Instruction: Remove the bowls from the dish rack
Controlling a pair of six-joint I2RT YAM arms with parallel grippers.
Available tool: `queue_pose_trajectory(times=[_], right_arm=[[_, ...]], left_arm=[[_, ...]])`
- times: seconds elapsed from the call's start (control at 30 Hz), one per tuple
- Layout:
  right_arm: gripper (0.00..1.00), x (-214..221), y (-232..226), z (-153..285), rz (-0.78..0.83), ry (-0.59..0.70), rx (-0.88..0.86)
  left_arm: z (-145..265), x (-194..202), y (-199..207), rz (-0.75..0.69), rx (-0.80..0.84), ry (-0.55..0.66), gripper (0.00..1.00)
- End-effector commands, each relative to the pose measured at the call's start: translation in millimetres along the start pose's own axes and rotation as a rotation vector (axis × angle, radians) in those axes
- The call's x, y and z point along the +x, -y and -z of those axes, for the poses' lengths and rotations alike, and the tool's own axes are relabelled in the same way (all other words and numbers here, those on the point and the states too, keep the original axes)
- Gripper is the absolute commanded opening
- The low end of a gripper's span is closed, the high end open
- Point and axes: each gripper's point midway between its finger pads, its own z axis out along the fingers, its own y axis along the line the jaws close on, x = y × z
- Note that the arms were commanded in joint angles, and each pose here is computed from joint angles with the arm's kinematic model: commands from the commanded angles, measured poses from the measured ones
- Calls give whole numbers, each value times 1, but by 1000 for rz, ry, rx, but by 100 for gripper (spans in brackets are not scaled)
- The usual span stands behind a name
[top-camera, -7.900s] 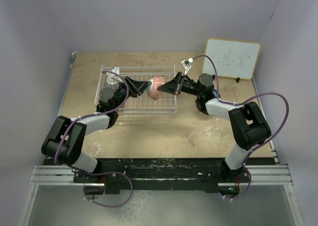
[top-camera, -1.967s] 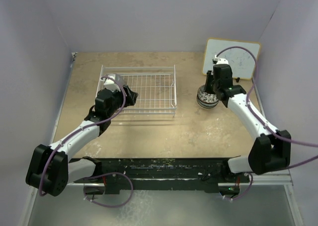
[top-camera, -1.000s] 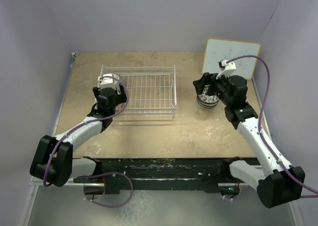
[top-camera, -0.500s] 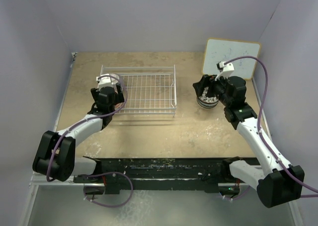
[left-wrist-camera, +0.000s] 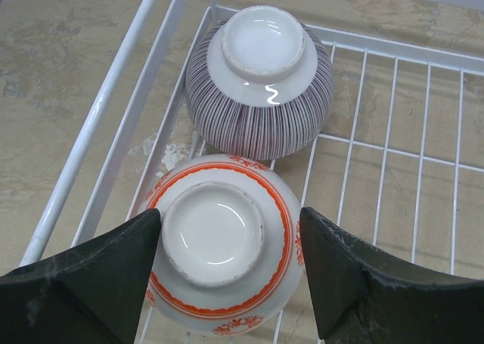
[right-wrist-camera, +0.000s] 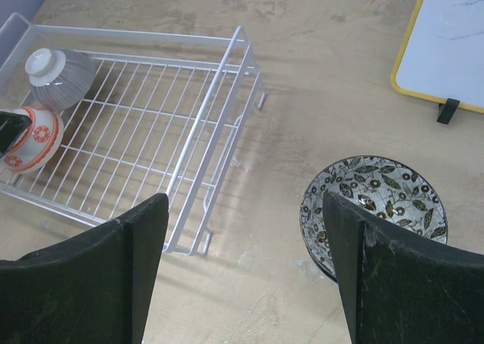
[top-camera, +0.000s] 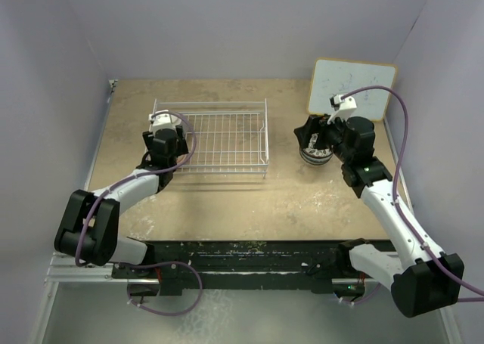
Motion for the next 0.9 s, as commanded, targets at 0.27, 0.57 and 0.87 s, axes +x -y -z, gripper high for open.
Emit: queue_pose_trajectory(times=[0.27, 0.57, 0.87], right_arm=[[84, -16, -3, 2, 23, 46, -8], [83, -9, 0, -3, 34, 23, -1], [83, -8, 1, -5, 32, 17, 0]], left_arm=[[-11, -25, 2, 11, -25, 75, 73], [-15, -17, -4, -16, -63, 53, 67], [-14, -15, -4, 4, -68, 39, 34]])
